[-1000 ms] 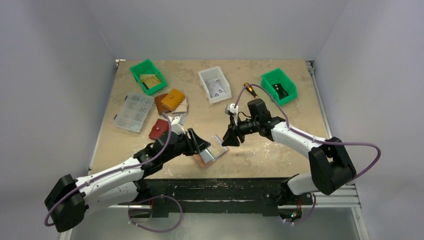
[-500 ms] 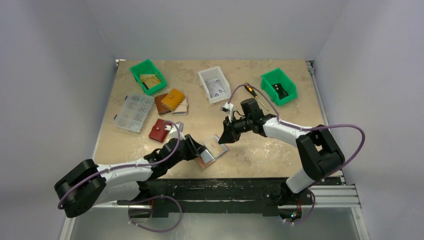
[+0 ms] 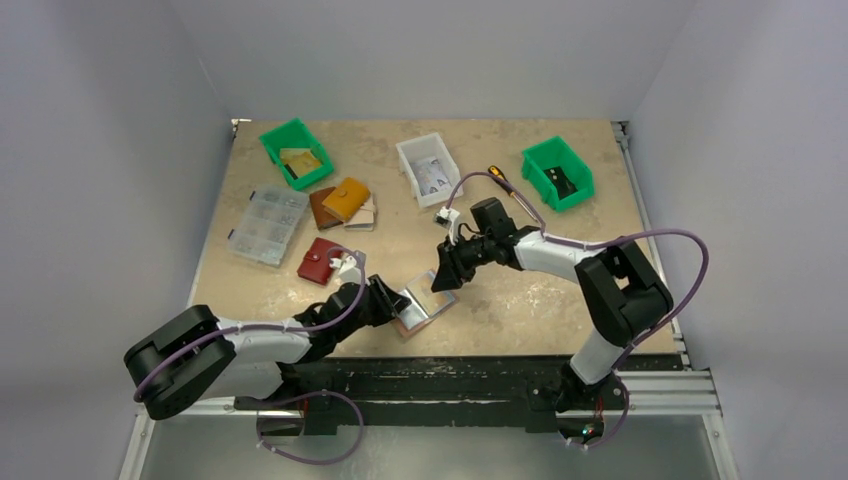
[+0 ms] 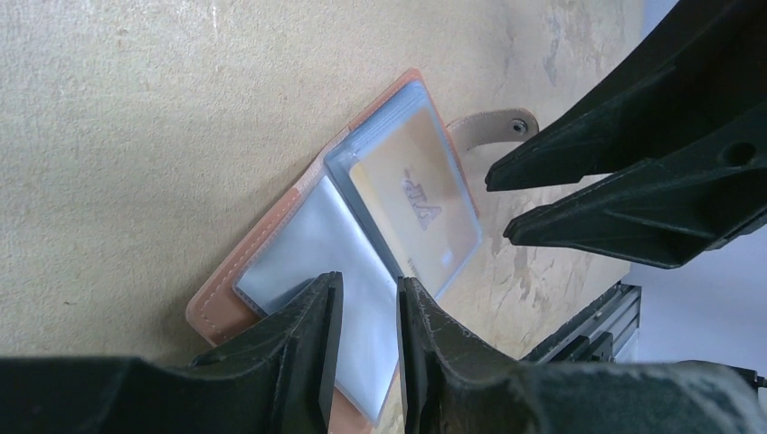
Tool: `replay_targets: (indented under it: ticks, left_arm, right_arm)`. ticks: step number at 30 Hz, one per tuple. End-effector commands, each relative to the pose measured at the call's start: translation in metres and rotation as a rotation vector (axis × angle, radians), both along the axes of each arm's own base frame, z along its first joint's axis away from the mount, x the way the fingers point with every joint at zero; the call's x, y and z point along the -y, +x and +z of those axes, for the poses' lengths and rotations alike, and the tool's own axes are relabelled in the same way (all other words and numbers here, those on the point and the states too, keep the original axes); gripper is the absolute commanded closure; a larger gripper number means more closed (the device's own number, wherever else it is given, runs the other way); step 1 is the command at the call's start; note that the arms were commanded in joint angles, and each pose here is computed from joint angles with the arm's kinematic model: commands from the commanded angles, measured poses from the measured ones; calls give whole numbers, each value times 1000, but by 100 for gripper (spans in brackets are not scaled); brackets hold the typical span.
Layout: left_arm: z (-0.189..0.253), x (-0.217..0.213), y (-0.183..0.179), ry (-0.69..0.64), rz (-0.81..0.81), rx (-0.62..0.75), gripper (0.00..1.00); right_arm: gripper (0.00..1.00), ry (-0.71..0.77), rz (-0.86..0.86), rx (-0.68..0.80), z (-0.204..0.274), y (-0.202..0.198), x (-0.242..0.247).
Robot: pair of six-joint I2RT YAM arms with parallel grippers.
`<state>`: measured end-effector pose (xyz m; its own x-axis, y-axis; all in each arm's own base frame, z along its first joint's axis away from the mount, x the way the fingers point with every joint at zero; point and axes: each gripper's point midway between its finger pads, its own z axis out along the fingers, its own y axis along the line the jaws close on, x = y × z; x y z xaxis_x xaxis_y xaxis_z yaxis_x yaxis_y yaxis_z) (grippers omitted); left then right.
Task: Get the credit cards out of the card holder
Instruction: Remove the credit card from the card holder.
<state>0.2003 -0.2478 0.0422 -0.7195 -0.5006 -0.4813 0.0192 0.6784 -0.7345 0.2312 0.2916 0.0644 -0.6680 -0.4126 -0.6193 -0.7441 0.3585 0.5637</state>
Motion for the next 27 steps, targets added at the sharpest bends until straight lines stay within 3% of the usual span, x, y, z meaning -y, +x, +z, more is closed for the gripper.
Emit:
replay_targets:
  ticks: [1,11,20,27]
  left_arm:
    - [7,2,2,-53,18,24,69]
    - [5,4,0,-59,7,18,69]
    - [2,5,-1,-63,2,11,69]
    - [2,6,-1,-64,1,10,69]
  right_arm:
    - [59,9,-24,1,8,11,-8]
    - [57,-71,-19,-86,-15,11,-5]
    - [54,-99,-42,-42,-15,18,-1]
    - [47,-122,-61,-29,-18,21,1]
